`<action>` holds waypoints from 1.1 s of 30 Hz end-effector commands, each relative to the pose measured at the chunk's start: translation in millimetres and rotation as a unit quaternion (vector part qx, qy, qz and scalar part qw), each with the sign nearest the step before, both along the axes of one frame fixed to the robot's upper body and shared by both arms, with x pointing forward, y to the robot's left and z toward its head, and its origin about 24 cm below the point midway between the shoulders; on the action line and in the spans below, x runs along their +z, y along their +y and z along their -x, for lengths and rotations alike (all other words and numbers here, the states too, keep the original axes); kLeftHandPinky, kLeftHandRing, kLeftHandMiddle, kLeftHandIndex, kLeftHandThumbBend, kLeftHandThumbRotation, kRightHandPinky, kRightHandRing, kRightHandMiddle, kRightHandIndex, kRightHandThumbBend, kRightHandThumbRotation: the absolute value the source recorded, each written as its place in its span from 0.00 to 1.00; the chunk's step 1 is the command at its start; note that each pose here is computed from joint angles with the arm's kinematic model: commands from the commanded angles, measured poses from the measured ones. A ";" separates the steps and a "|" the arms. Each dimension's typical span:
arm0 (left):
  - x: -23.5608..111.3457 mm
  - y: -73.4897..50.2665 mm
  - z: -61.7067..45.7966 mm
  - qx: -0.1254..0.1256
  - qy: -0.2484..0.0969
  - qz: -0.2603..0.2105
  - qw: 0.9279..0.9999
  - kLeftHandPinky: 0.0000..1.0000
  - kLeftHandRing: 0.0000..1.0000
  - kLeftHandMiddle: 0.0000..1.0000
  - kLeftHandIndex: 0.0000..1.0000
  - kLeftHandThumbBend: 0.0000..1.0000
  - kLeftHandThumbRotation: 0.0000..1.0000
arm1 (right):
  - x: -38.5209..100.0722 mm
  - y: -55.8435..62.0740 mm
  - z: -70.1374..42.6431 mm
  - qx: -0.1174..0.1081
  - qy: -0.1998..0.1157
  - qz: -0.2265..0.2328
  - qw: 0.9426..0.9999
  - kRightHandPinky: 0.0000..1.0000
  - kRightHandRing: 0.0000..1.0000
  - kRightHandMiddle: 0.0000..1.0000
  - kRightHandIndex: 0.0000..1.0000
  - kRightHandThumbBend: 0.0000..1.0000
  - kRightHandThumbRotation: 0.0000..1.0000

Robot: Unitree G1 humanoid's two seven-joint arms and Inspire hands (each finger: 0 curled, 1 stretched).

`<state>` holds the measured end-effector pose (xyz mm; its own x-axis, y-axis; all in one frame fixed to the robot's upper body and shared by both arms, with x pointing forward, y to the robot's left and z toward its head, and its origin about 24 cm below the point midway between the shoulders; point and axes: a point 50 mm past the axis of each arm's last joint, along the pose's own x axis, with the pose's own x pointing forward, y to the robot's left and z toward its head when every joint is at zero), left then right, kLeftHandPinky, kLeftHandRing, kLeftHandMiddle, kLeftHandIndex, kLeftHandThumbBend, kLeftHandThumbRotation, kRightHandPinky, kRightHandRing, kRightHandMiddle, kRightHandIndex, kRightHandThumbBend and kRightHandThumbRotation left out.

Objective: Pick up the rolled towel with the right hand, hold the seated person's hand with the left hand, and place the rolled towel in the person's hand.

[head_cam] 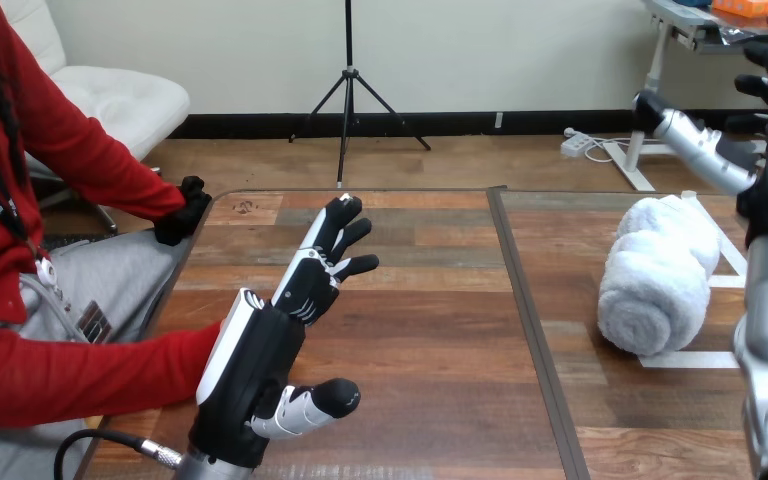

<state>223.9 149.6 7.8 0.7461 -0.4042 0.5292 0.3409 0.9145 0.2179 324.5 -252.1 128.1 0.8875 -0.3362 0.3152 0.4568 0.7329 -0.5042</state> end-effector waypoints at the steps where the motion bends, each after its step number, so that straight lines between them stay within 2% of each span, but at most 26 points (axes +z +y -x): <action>1: 14.0 0.0 -10.3 0.002 -0.041 -0.003 0.999 0.85 0.95 0.99 0.99 1.00 0.82 | 50.5 5.9 -31.7 0.002 -0.016 0.054 0.998 0.44 0.58 0.83 0.96 1.00 0.68; 7: 14.0 0.4 -9.5 0.002 -0.041 0.001 0.999 0.85 0.95 0.99 0.99 1.00 0.82 | 55.6 3.4 -44.3 -0.010 0.018 0.052 0.998 0.35 0.50 0.73 0.94 1.00 0.70; 8: 13.9 0.4 -9.4 0.002 -0.040 0.001 0.999 0.85 0.95 0.99 0.99 1.00 0.81 | 56.2 3.1 -46.2 -0.012 0.023 0.050 0.998 0.31 0.43 0.63 0.94 1.00 0.70; 10: 13.6 1.0 -8.9 0.002 -0.039 0.000 0.999 0.85 0.95 0.99 0.99 1.00 0.80 | 57.7 2.2 -50.4 -0.015 0.034 0.049 0.998 0.28 0.39 0.57 0.93 1.00 0.70; 14: 12.9 1.9 -7.9 0.003 -0.037 0.000 0.999 0.85 0.95 0.99 0.99 1.00 0.80 | 60.1 0.4 -57.8 -0.020 0.055 0.055 0.997 0.18 0.25 0.36 0.93 1.00 0.69; 17: 12.9 2.3 -7.5 0.005 -0.039 -0.001 0.999 0.85 0.95 0.99 0.99 1.00 0.79 | 61.1 -1.6 -63.2 -0.026 0.074 0.064 0.995 0.11 0.16 0.25 0.93 1.00 0.72; 19: 12.8 2.8 -7.2 0.005 -0.040 -0.002 0.999 0.85 0.94 0.99 0.99 1.00 0.79 | 61.6 -3.1 -66.7 -0.030 0.088 0.066 0.994 0.09 0.14 0.22 0.93 1.00 0.73; 22: 12.2 3.4 -6.4 0.003 -0.038 -0.002 0.999 0.84 0.94 0.99 0.99 1.00 0.79 | 62.3 -5.2 -70.8 -0.036 0.108 0.068 0.991 0.08 0.12 0.21 0.93 1.00 0.74; 25: 11.7 3.8 -5.7 0.001 -0.035 -0.001 0.999 0.85 0.95 0.99 0.99 1.00 0.78 | 63.4 -7.1 -74.3 -0.043 0.129 0.071 0.988 0.09 0.14 0.24 0.93 1.00 0.76; 26: 11.7 4.0 -5.4 0.001 -0.035 0.000 0.999 0.85 0.95 0.99 0.99 1.00 0.77 | 63.7 -7.6 -75.3 -0.045 0.135 0.071 0.987 0.12 0.19 0.30 0.94 1.00 0.77; 31: 11.2 5.3 -4.0 0.000 -0.033 -0.001 0.999 0.85 0.95 0.99 0.99 1.00 0.77 | 65.7 -10.6 -79.4 -0.053 0.167 0.080 0.981 0.20 0.29 0.43 0.93 1.00 0.80; 33: 11.1 5.5 -3.7 0.000 -0.031 -0.001 1.000 0.85 0.95 0.99 0.99 1.00 0.76 | 66.2 -11.6 -80.4 -0.055 0.176 0.083 0.979 0.25 0.36 0.49 0.90 1.00 0.82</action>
<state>217.4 153.0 2.2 0.7645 -0.3935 0.5105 0.3351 0.9192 0.2067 375.9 -258.1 114.6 0.9195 -0.3916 -0.0327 0.2580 0.6642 -0.7017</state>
